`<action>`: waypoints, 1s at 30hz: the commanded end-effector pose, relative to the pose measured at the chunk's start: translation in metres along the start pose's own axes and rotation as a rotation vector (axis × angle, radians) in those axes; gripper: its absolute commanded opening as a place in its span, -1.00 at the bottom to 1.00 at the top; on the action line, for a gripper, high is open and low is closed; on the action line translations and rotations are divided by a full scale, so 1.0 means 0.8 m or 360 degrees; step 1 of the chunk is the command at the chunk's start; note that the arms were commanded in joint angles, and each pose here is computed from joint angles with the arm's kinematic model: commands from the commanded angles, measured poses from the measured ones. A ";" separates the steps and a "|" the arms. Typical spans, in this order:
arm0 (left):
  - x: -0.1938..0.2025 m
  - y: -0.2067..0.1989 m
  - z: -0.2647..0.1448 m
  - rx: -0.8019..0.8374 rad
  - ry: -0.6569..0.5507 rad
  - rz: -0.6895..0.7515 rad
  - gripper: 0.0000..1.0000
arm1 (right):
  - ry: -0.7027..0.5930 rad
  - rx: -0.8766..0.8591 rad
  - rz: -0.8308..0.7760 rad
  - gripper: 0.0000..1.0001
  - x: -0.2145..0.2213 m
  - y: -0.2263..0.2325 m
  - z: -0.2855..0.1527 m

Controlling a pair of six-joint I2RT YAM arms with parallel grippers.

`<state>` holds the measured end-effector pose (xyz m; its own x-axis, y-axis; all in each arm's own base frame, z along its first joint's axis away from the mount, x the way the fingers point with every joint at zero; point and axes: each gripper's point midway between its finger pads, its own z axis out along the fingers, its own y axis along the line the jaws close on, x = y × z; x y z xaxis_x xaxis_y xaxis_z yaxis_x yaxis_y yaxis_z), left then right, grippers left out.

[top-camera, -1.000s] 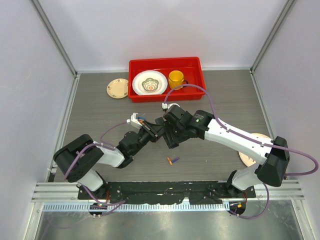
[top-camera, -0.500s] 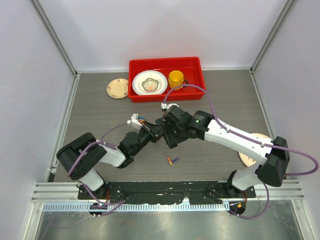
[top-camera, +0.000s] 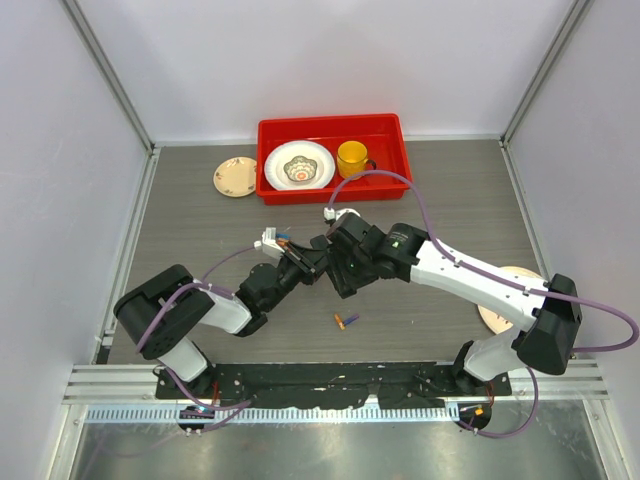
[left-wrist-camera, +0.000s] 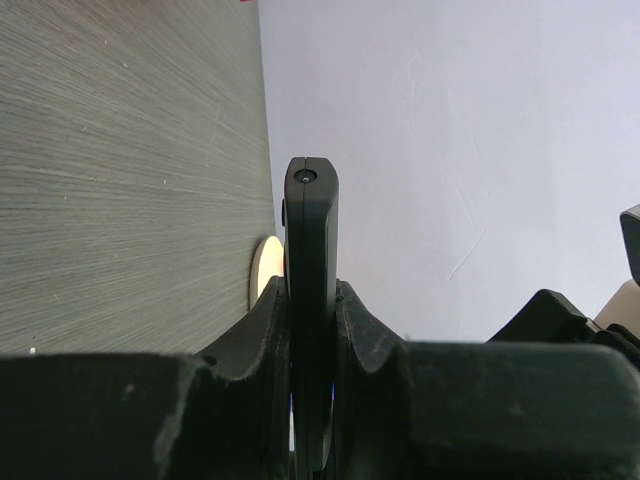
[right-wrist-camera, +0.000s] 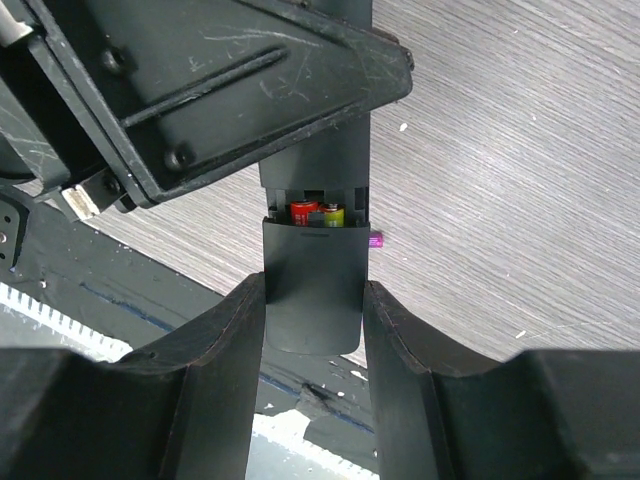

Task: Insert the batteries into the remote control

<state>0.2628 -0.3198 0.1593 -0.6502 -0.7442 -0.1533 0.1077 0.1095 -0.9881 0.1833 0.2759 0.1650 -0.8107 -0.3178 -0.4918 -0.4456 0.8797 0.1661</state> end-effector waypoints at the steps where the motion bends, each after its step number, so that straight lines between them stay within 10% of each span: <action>1: -0.006 -0.028 0.001 0.0127 -0.0040 -0.0018 -1.00 | -0.0074 0.0032 0.0005 -0.99 -0.008 -0.006 -0.011; 30: 0.002 -0.049 -0.001 0.0209 0.0031 -0.0056 -1.00 | -0.0017 0.0027 -0.0014 -0.99 0.003 -0.005 0.009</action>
<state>0.2616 -0.3206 0.1590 -0.6563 -0.7389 -0.1528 0.1073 0.1090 -0.9882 0.1841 0.2735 0.1572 -0.8107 -0.3208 -0.4897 -0.4422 0.8838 0.1529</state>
